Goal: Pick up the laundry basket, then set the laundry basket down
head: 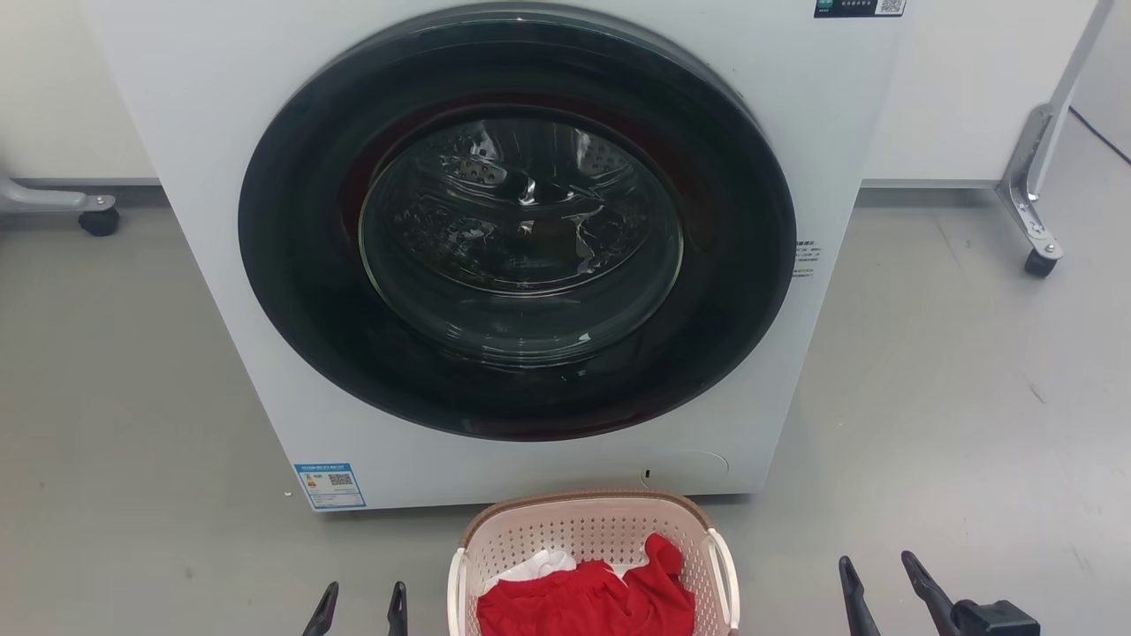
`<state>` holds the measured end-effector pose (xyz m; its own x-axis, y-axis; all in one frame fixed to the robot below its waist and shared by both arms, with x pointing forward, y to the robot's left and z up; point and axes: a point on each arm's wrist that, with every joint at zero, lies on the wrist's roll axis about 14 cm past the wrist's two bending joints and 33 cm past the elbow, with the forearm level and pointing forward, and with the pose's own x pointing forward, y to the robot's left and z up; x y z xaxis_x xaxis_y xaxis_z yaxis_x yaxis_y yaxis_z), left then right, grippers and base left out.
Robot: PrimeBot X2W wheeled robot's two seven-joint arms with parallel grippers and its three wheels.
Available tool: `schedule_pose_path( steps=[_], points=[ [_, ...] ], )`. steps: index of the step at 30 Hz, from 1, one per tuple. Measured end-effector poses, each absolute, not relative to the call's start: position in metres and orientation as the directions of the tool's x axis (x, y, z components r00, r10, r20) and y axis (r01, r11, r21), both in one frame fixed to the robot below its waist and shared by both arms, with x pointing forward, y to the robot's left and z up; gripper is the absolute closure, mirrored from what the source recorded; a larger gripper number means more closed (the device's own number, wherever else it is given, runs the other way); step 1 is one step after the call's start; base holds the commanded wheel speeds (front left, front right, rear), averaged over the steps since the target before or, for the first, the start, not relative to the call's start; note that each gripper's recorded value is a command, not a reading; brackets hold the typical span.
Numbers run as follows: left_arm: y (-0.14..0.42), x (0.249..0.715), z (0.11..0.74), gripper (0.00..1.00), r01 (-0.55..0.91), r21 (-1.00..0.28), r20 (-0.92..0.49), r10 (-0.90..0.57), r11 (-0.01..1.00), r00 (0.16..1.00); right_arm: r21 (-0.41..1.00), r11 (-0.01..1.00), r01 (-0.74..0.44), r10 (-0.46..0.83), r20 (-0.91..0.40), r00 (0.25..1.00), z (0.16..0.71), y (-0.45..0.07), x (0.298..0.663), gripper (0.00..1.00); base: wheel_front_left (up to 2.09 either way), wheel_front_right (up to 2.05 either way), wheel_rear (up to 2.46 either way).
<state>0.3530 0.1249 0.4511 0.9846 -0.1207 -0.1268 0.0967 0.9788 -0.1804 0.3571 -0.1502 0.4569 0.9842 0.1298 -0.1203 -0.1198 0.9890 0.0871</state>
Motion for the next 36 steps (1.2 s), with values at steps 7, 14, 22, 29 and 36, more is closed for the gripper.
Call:
schedule_pose_path(
  steps=[7,14,22,29,36],
  points=[
    [0.13,0.348,0.459,0.0,0.08,-0.18,-0.097,-0.099,0.98,0.99,0.068,0.994,-0.087,0.094,-0.101,0.99,0.459,-0.16,0.347,0.0,0.0,0.0,0.0],
    [0.132,0.346,0.464,0.0,0.076,-0.174,-0.079,-0.091,0.982,0.993,0.047,0.996,-0.074,0.078,-0.078,0.994,0.464,-0.162,0.342,0.0,0.0,0.0,0.0],
    [0.132,0.344,0.463,0.0,0.072,-0.174,-0.081,-0.087,0.982,0.993,0.045,0.997,-0.058,0.061,-0.058,0.996,0.469,-0.164,0.341,0.0,0.0,0.0,0.0],
    [0.132,0.344,0.465,0.0,0.068,-0.171,-0.075,-0.082,0.983,0.994,0.036,0.998,-0.051,0.053,-0.04,0.998,0.474,-0.163,0.34,0.0,0.0,0.0,0.0],
    [0.133,0.344,0.466,0.0,0.07,-0.156,-0.07,-0.082,0.985,0.994,0.037,0.999,-0.037,0.038,-0.033,0.999,0.476,-0.166,0.339,0.0,0.0,0.0,0.0]
  ],
)
